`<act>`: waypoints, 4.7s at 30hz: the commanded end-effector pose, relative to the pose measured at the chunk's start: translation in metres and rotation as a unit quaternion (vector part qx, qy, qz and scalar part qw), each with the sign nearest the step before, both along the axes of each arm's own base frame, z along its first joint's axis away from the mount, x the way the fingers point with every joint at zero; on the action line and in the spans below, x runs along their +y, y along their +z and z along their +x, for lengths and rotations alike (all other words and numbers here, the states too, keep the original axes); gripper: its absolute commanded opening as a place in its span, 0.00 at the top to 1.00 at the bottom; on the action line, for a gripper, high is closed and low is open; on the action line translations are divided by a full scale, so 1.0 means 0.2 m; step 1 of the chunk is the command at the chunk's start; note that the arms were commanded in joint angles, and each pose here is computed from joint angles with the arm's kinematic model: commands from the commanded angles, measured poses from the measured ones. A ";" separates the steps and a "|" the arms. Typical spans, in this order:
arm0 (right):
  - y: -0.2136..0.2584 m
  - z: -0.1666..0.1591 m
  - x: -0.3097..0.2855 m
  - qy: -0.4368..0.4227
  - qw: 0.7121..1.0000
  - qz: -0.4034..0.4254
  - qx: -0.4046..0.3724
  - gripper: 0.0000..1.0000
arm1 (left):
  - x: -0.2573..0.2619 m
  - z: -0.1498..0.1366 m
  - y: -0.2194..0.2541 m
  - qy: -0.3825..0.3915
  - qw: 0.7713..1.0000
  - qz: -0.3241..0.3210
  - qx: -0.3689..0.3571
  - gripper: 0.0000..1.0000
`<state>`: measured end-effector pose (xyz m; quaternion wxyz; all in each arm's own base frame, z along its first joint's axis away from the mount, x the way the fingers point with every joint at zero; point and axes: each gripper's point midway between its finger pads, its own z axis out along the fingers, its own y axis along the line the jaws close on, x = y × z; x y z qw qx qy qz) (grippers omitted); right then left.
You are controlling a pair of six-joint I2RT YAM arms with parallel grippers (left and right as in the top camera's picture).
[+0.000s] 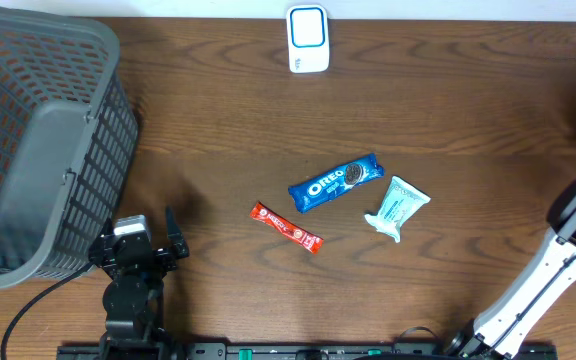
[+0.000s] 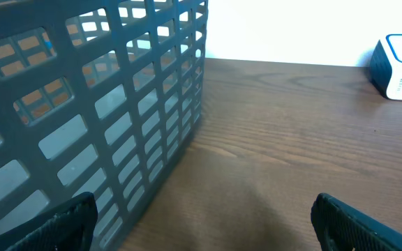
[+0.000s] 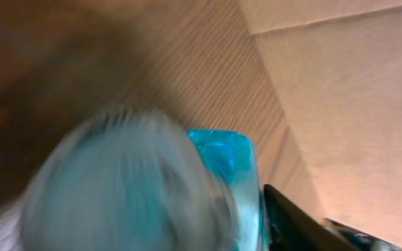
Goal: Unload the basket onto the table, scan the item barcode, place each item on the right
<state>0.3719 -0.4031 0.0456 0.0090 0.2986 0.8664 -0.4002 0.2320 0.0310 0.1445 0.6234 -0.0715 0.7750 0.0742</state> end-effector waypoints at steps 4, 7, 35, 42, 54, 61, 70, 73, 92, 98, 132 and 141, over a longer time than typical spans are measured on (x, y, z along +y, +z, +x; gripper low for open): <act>0.03 0.04 0.00 0.000 0.998 0.030 -0.056 0.41 | 0.01 0.00 -0.07 0.003 1.000 0.009 0.017 0.02; 0.04 0.12 0.06 0.019 0.996 0.046 -0.076 0.31 | 0.01 0.00 -0.07 0.003 1.000 0.009 0.017 0.02; 0.52 0.48 2.48 0.307 0.789 0.512 -0.147 0.01 | 0.01 0.00 -0.07 0.003 1.000 0.009 0.017 0.02; 0.48 0.19 2.76 0.190 0.815 0.543 -0.073 0.01 | 0.01 0.00 -0.07 0.003 1.000 0.009 0.017 0.02; 0.45 -0.13 2.54 0.112 0.937 0.330 0.024 0.01 | 0.01 0.00 -0.07 0.003 1.000 0.009 0.017 0.02; 0.31 -0.28 2.51 0.051 0.946 0.313 0.068 0.01 | 0.01 0.00 -0.07 0.003 1.000 0.009 0.017 0.02; 0.08 -0.43 2.52 0.027 0.936 0.337 0.097 0.01 | 0.01 0.00 -0.07 0.003 1.000 0.009 0.017 0.02; 0.03 -0.47 2.50 0.019 0.937 0.335 0.094 0.01 | 0.01 0.00 -0.07 0.003 1.000 0.009 0.017 0.02; -0.28 -0.49 2.49 0.052 0.931 0.356 0.063 0.43 | 0.01 0.00 -0.07 0.003 1.000 0.009 0.017 0.02; -0.17 -0.36 2.67 0.119 0.886 0.445 0.060 0.45 | 0.01 0.00 -0.07 0.003 1.000 0.009 0.017 0.02; 0.91 -0.32 3.50 0.556 0.144 0.801 -0.168 0.99 | 0.01 0.00 -0.07 0.003 1.000 0.009 0.017 0.02; 0.82 -0.37 3.72 0.716 0.056 0.676 -0.165 0.99 | 0.01 0.00 -0.07 0.003 1.000 0.009 0.017 0.02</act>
